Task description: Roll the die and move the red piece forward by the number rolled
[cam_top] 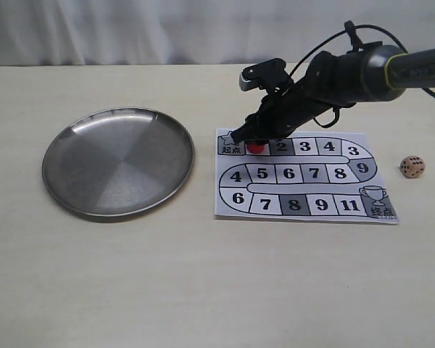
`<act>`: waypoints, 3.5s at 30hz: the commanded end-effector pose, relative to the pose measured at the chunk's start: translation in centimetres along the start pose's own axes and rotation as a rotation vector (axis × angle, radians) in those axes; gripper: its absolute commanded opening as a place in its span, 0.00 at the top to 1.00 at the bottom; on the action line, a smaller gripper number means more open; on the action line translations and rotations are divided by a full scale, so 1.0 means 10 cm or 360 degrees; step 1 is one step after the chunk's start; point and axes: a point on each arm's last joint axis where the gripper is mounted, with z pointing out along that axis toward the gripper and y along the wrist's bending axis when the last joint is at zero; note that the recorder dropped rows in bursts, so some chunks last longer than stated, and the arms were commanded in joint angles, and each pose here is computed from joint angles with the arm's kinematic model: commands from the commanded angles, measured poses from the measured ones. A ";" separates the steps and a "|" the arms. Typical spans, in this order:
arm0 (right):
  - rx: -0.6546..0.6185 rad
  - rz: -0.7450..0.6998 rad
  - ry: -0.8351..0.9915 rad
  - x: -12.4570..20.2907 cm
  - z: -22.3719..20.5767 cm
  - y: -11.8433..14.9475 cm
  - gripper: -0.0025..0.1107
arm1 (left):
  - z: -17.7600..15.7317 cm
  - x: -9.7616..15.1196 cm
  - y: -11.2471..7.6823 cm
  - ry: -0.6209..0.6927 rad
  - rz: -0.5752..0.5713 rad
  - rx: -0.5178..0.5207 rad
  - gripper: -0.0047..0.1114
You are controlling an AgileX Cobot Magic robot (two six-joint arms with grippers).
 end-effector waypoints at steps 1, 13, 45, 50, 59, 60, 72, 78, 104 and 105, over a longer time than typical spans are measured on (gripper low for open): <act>0.0007 -0.0047 0.0024 0.01 -0.05 -0.01 0.94 | 0.00 0.00 -0.01 -0.0016 0.0000 0.0014 0.96; 0.0162 0.0075 -0.0363 -0.43 -1.13 -0.25 0.94 | 0.00 0.00 -0.01 -0.0016 0.0000 0.0014 0.96; 0.0096 0.0135 0.0105 0.22 -0.09 -0.38 0.94 | 0.00 0.00 -0.01 -0.0016 0.0000 0.0014 0.96; 0.0147 0.0058 -0.0044 -0.02 -0.51 -0.36 0.94 | 0.00 0.00 -0.01 -0.0016 0.0000 0.0014 0.96; 0.0264 -0.0058 -0.0319 -0.32 -1.15 -0.32 0.94 | 0.00 0.00 -0.01 -0.0016 0.0000 0.0014 0.96; 0.0266 -0.0058 -0.0322 -0.32 -1.15 -0.32 0.94 | 0.00 0.00 -0.01 -0.0016 0.0000 0.0014 0.96; 0.0244 0.0158 0.0058 0.23 -0.43 -0.62 0.94 | 0.00 0.00 -0.01 -0.0016 0.0000 0.0014 0.96; 0.0214 0.0167 0.0179 0.41 -0.15 -0.64 0.94 | 0.00 0.00 -0.01 -0.0016 0.0000 0.0014 0.96; 0.0429 0.0330 -0.0185 0.23 -1.03 -0.96 0.94 | 0.00 0.00 -0.01 -0.0016 0.0000 0.0014 0.96; 0.0415 0.0344 -0.0117 0.33 -0.84 -0.98 0.94 | 0.00 0.00 -0.01 -0.0016 0.0000 0.0014 0.96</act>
